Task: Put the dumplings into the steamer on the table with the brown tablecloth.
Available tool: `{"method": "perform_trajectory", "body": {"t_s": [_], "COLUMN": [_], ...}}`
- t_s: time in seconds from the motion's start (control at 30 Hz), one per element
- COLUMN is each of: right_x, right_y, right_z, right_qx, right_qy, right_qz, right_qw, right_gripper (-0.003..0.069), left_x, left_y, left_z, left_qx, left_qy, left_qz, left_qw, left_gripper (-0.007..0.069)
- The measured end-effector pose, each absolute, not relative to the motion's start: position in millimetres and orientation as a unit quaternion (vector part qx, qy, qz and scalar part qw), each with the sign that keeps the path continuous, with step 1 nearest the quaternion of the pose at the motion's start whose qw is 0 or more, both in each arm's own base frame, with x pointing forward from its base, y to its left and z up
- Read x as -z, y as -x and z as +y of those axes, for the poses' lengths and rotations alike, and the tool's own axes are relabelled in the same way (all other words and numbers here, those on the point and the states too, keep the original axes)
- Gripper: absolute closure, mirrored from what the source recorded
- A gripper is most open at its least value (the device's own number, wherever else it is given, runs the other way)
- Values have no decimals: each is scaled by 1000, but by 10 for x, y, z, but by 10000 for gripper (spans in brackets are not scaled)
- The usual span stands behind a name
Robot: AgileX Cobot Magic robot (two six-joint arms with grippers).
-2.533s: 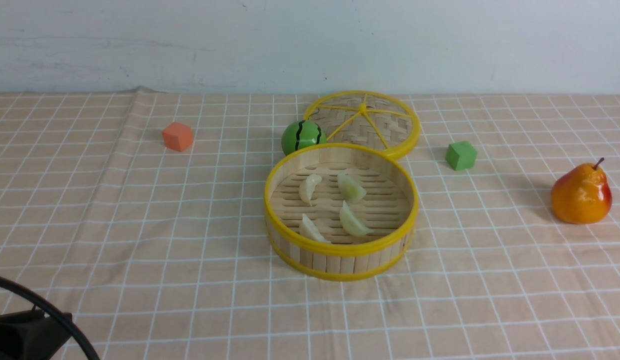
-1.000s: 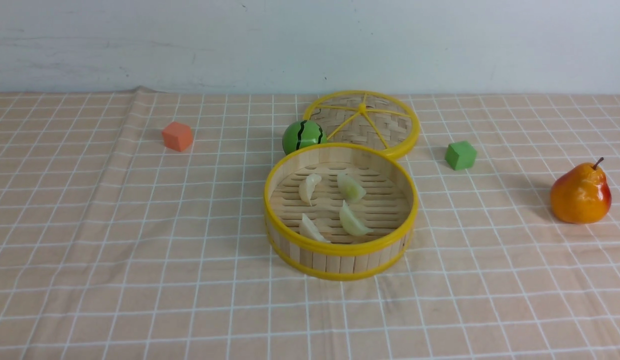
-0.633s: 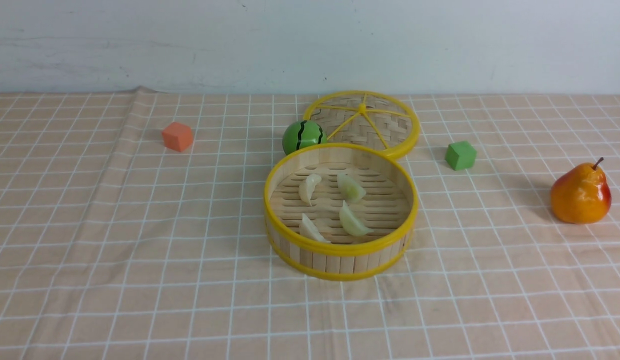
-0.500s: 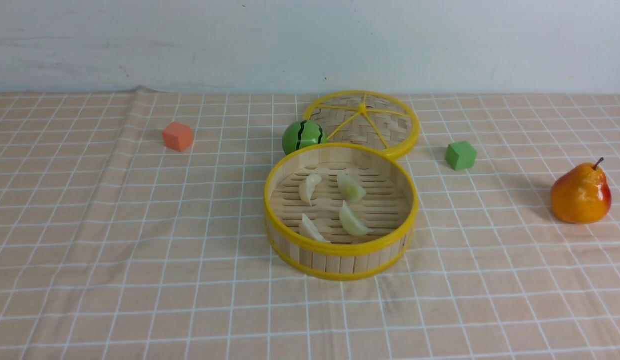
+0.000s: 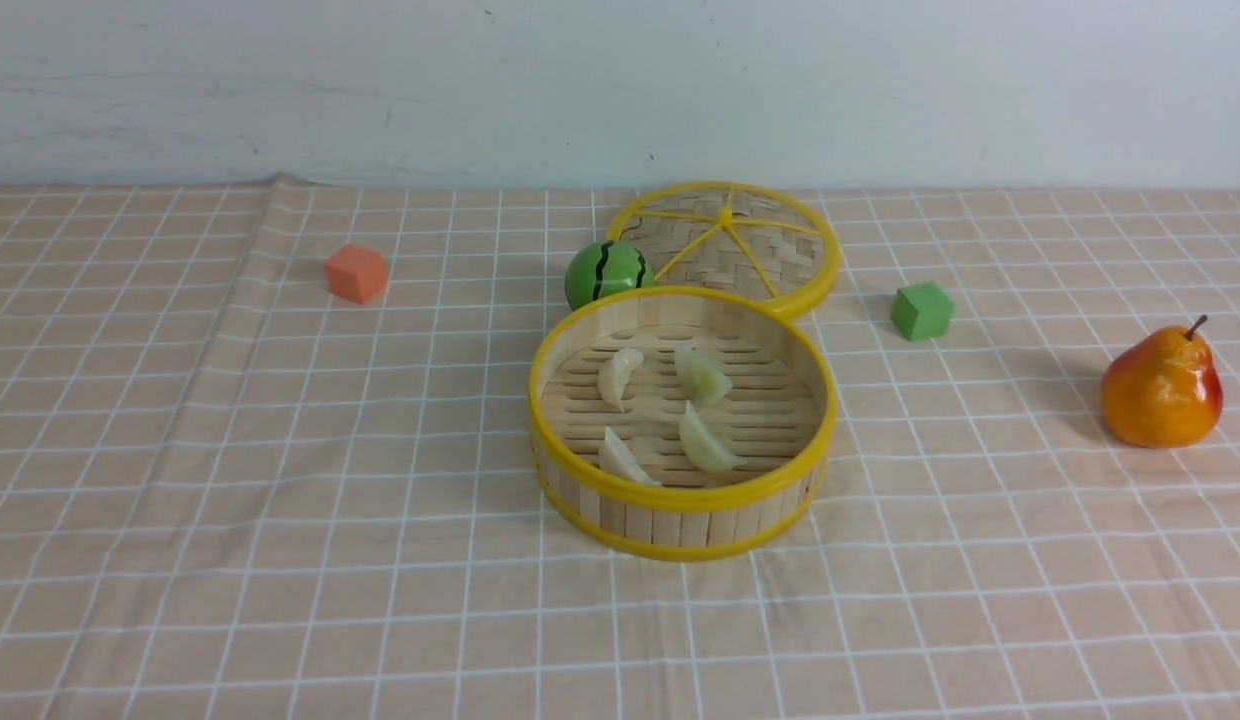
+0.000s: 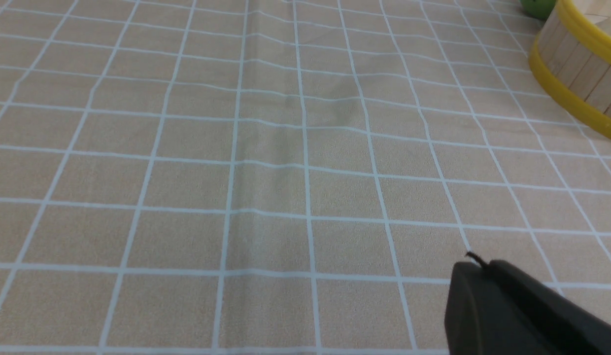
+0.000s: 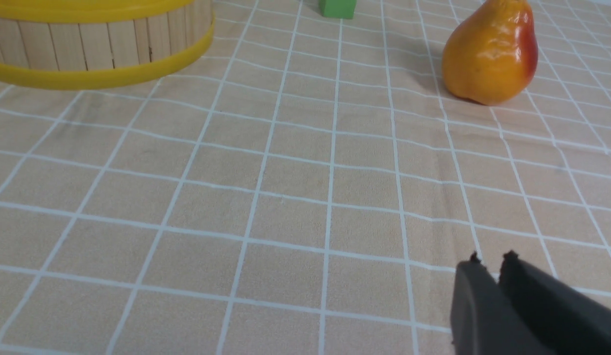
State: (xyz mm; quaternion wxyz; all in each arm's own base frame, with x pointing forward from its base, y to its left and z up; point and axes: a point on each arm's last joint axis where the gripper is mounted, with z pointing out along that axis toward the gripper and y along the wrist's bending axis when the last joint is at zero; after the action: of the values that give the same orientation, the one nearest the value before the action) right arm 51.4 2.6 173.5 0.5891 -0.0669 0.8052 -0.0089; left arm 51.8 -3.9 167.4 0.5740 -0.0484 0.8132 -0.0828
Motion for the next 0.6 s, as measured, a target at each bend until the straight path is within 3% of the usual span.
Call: {"method": "perform_trajectory", "body": {"t_s": [0.6], "right_x": [-1735], "right_y": [-514], "right_z": [26], "right_qx": [9], "right_qy": [67], "right_qz": [805], "right_qw": [589], "right_gripper": [556], "left_x": [-1674], "left_y": [-518], "left_z": [-39], "left_qx": [83], "left_qy": [48], "left_qz": [813], "left_qw": [574], "left_gripper": [631]}}
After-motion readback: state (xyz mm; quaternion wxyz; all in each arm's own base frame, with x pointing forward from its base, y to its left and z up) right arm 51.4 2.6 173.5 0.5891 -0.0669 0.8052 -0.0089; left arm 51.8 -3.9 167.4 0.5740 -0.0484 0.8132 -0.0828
